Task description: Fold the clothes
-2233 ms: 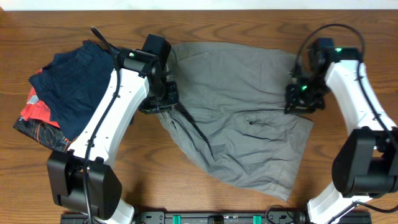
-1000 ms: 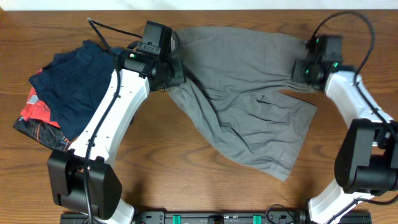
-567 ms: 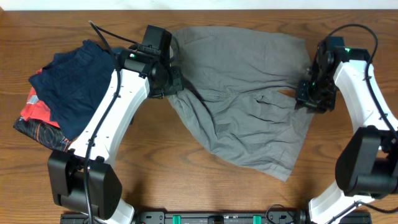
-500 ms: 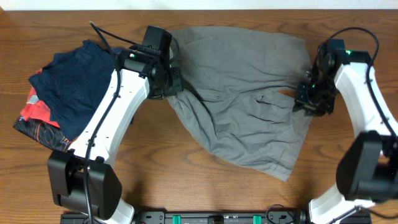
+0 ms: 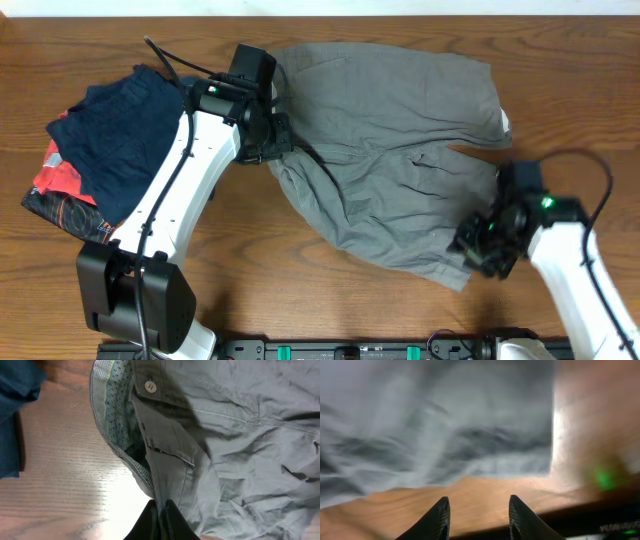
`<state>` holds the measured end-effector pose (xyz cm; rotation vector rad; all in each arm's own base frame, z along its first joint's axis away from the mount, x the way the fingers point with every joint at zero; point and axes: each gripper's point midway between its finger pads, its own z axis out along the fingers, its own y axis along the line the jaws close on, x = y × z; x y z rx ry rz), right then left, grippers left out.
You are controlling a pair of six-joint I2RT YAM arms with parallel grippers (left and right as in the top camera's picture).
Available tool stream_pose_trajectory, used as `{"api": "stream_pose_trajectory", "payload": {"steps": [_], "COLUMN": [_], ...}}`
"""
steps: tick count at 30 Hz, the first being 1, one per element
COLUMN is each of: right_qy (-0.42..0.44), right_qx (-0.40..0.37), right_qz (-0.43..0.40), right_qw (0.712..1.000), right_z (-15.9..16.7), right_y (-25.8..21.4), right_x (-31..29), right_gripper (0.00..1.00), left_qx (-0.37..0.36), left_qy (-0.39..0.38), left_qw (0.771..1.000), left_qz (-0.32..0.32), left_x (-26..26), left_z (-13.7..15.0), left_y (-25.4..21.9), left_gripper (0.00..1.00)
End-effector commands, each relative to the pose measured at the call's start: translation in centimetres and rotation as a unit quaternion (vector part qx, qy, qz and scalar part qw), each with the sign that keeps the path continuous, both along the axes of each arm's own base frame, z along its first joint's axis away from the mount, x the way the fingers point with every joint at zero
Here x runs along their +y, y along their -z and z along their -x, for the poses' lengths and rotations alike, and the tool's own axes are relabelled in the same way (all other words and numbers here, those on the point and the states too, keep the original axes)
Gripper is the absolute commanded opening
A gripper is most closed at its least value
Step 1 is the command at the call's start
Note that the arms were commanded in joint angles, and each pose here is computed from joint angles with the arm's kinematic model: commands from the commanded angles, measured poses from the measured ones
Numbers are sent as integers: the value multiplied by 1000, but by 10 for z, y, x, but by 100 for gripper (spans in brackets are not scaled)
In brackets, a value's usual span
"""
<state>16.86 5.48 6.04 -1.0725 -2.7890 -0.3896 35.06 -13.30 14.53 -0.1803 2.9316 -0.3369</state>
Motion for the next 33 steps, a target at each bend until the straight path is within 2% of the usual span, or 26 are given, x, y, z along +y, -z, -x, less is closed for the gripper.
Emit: {"api": "stream_pose_trajectory", "payload": {"steps": [1, 4, 8, 15, 22, 24, 26, 28, 29, 33], "right_qy": [65, 79, 92, 116, 119, 119, 119, 120, 120, 116], "right_qx": [54, 85, 74, 13, -28, -29, -30, -31, -31, -39], "right_qz": [3, 9, 10, 49, 73, 73, 78, 86, 88, 88], "right_qw": [996, 993, 993, 992, 990, 990, 989, 989, 988, 989], "right_z": [31, 52, 52, 29, 11, 10, 10, 10, 10, 7], "right_y": [20, 37, 54, 70, 71, 71, 71, 71, 71, 71], "right_x": [6, 6, 6, -9, -18, -19, -20, -23, -24, -24], "right_gripper": [38, 38, 42, 55, 54, 48, 36, 11, 2, 1], "left_qx": [6, 7, 7, 17, 23, 23, 23, 24, 25, 42], "left_qy": [-6, -7, -7, -6, -6, -6, -6, -6, -6, -6], "left_qw": [1000, 1000, 1000, 1000, 1000, 1000, 1000, 1000, 1000, 999], "left_qz": [-6, -7, -7, -9, -11, -11, -11, -12, -12, -17], "left_x": [4, 4, 4, 5, 6, 6, 6, 6, 6, 9], "left_z": [3, 4, 4, 9, 12, 12, 12, 12, 13, 21], "left_y": [1, 1, 1, 2, 3, 3, 3, 3, 3, 4], "left_gripper": [7, 7, 7, 7, 7, 7, 7, 7, 7, 6]}}
